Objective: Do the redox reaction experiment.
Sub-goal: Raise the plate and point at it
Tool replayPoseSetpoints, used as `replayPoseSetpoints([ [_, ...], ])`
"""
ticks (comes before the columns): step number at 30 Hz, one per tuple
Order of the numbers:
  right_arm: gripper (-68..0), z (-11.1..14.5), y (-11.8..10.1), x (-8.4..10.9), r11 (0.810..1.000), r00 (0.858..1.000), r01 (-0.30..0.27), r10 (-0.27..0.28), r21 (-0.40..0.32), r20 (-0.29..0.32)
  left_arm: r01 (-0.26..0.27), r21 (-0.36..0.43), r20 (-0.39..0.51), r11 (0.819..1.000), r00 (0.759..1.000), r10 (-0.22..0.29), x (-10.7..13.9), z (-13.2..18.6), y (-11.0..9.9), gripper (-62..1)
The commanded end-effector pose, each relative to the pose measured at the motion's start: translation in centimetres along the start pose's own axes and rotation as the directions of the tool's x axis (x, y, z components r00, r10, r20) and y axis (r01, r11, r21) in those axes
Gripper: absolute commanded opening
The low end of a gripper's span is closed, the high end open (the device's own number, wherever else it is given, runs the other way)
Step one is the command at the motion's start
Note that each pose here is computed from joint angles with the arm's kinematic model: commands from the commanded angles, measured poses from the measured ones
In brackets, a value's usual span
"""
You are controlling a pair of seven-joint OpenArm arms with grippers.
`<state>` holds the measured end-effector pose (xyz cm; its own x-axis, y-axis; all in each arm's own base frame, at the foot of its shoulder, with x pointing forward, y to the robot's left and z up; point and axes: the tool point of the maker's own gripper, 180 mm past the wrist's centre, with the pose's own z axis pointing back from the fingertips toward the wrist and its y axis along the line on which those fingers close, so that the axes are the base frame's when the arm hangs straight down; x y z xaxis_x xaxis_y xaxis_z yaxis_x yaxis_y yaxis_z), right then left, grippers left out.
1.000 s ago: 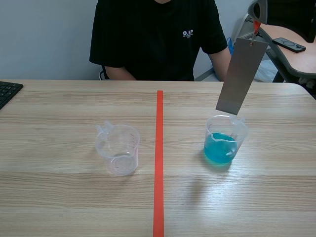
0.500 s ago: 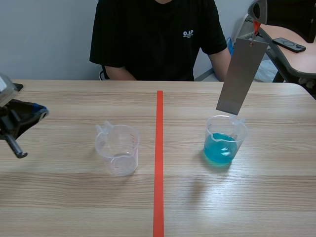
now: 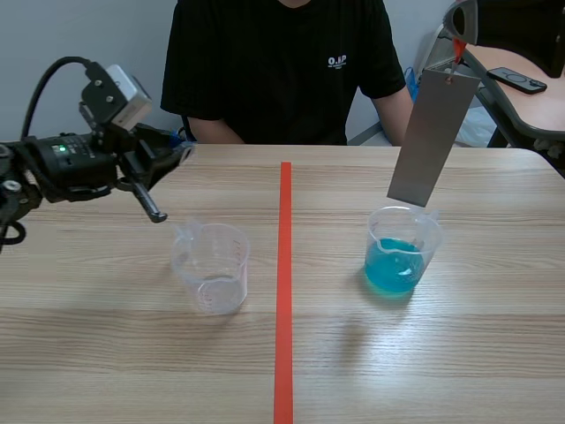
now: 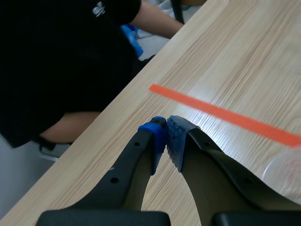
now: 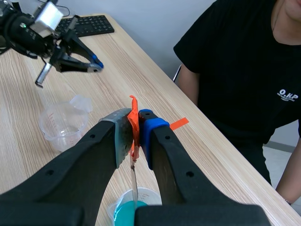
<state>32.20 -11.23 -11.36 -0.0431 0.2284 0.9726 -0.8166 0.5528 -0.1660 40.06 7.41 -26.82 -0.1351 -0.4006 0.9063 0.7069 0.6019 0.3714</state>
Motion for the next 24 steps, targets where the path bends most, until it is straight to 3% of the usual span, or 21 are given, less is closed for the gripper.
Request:
replayPoseSetpoints([
  [1, -66.0, 0.3, -0.3, 1.4, 1.0, 0.999, -0.025, 0.025, -0.004, 0.032, 0.006, -0.01, 0.061, 1.0, 0.998, -0.005, 2.1, -1.1, -0.2, -56.9],
  [12, -66.0, 0.3, -0.3, 1.4, 1.0, 0.999, -0.026, 0.026, -0.004, 0.031, -0.02, -0.172, 0.166, 0.985, 0.985, 0.049, 7.2, -6.8, -7.7, -56.9],
  [24, -66.0, 0.3, -0.3, 1.4, 1.0, 0.999, -0.026, 0.026, -0.004, 0.031, -0.022, -0.236, 0.197, 0.972, 0.978, 0.07, 9.3, -8.4, -10.9, -56.9],
])
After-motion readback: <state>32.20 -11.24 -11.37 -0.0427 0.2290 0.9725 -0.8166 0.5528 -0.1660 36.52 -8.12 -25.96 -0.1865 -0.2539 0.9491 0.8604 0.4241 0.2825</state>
